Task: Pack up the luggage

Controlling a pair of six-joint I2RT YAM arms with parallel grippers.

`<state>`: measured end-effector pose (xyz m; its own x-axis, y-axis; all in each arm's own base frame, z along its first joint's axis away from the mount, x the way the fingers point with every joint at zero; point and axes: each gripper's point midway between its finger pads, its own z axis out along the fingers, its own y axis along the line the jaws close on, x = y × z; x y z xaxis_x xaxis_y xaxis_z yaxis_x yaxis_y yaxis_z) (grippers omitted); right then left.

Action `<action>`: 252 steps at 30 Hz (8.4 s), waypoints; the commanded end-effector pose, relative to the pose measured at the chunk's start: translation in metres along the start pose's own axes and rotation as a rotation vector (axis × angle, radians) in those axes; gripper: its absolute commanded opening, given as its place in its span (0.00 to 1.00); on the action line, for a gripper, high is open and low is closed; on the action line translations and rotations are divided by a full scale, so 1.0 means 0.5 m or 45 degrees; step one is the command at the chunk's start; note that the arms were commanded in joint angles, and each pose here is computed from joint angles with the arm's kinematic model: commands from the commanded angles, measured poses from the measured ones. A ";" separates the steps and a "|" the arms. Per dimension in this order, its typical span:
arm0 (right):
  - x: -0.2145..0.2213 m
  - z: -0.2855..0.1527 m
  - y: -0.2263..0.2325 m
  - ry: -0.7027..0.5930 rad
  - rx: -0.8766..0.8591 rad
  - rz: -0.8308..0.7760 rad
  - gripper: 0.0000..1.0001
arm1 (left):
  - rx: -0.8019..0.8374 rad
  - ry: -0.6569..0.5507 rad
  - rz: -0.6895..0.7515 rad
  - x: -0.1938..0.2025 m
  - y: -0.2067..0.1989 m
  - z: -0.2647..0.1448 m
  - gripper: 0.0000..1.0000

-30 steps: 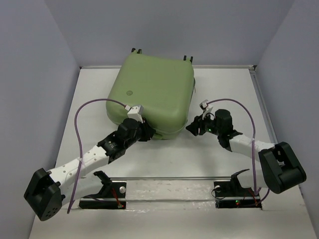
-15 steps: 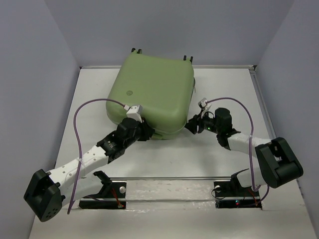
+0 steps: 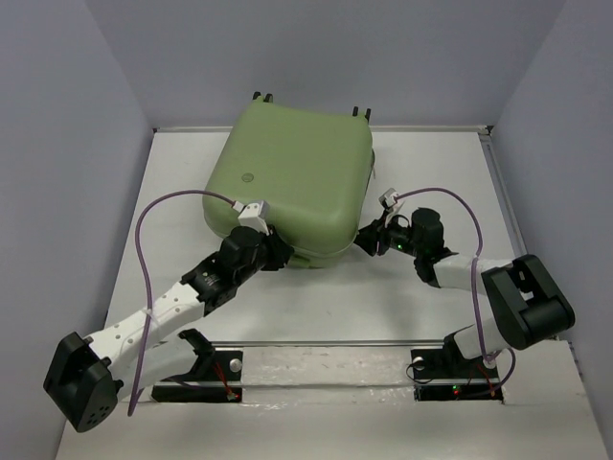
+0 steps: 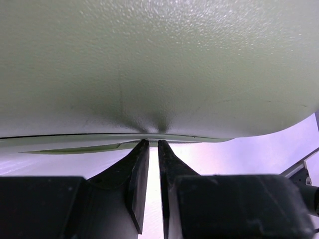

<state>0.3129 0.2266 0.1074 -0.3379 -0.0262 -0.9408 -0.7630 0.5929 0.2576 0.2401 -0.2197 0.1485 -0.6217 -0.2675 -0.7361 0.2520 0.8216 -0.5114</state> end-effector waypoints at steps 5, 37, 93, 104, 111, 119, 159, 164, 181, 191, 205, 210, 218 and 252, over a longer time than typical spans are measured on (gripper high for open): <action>-0.120 0.005 -0.005 -0.245 0.021 -0.167 0.38 | 0.030 -0.079 0.011 -0.036 -0.013 -0.015 0.25; 0.044 -0.023 0.139 0.077 0.083 0.107 0.07 | 0.414 -0.007 0.126 -0.030 -0.206 0.072 0.27; 0.061 -0.079 0.246 0.071 0.586 0.405 0.74 | -0.398 -0.430 -0.506 -0.503 0.427 0.055 0.87; -0.069 -0.079 -0.071 -0.075 0.913 0.576 0.07 | -0.558 -0.260 -0.419 -0.397 0.438 0.122 0.83; -0.174 0.063 -0.072 -0.079 0.668 0.480 0.07 | -0.439 -0.190 -0.447 -0.305 0.342 0.125 0.82; -0.302 0.176 -0.052 -0.079 0.310 0.332 0.20 | -0.422 -0.273 -0.396 -0.221 0.300 0.031 0.81; -0.107 0.014 0.041 -0.177 0.070 0.201 0.57 | -0.158 -0.153 -0.031 -0.235 0.171 -0.057 0.99; -0.121 0.016 0.043 -0.260 0.075 0.207 0.44 | -0.119 -0.131 -0.033 -0.223 0.165 -0.051 0.99; 0.011 0.072 0.250 -0.018 0.202 0.154 0.07 | 0.229 -0.086 -0.145 -0.180 0.005 -0.016 0.99; 0.005 0.187 0.505 0.153 -0.064 0.090 0.07 | 0.325 -0.088 -0.215 -0.178 -0.063 -0.004 0.99; 0.023 0.123 0.522 0.177 -0.005 0.050 0.61 | 0.160 -0.196 -0.133 -0.238 -0.037 -0.029 0.99; -0.041 -0.006 0.409 0.211 0.280 0.008 0.90 | 0.043 -0.309 -0.106 -0.275 -0.006 -0.040 0.99; -0.331 -0.165 0.107 -0.262 0.759 0.183 1.00 | 0.072 -0.218 -0.091 -0.220 0.004 -0.023 0.99; -0.463 0.334 -0.009 0.151 -0.384 0.639 0.99 | 0.471 0.054 -0.012 -0.030 -0.212 -0.036 0.99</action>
<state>0.5867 0.2696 0.2625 -0.5330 0.2828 -0.7974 -0.5560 0.5933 0.5821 0.2050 -0.2792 0.1913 -0.6902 -0.2060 -0.6936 0.4381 0.6439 -0.6272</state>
